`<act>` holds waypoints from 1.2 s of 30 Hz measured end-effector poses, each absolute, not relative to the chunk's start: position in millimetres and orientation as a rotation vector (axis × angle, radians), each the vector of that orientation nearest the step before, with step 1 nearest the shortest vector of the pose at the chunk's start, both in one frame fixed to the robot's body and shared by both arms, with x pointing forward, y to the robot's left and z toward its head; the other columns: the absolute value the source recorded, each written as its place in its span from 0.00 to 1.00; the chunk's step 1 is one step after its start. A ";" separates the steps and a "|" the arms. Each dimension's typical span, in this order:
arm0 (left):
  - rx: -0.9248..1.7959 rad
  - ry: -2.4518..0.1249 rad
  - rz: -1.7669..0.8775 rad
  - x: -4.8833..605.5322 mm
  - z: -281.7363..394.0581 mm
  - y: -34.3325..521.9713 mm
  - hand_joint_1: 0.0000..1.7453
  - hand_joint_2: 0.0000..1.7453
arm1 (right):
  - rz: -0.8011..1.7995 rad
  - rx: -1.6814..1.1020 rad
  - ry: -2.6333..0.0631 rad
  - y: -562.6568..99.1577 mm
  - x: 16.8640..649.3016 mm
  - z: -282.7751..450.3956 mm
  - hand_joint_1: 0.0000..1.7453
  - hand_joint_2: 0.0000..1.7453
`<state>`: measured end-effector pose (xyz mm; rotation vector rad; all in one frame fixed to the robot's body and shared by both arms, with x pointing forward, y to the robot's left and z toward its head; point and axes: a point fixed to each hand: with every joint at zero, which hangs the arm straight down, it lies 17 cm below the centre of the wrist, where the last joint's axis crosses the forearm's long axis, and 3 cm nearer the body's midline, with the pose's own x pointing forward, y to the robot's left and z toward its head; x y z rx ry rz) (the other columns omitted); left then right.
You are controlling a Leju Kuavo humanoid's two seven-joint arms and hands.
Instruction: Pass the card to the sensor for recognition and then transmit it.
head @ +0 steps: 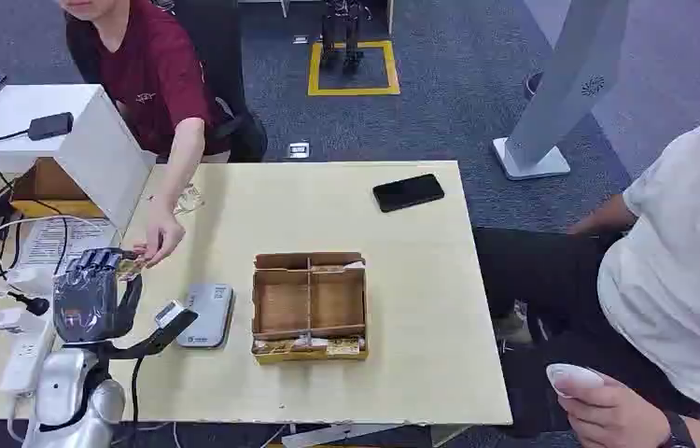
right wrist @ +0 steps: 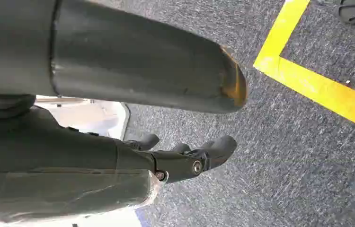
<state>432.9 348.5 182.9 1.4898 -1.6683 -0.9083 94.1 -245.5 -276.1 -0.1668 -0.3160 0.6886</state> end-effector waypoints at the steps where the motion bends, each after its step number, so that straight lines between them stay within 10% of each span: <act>1: 1.490 -1.670 -0.907 433.2 183.5 347.7 1.00 1.00 | 0.689 -0.167 -0.317 -245.2 94.4 -276.0 0.00 0.00; 36: 0.670 -1.801 -0.475 445.5 171.8 308.3 1.00 1.00 | 0.705 -0.188 -0.318 -246.3 98.8 -275.2 0.00 0.00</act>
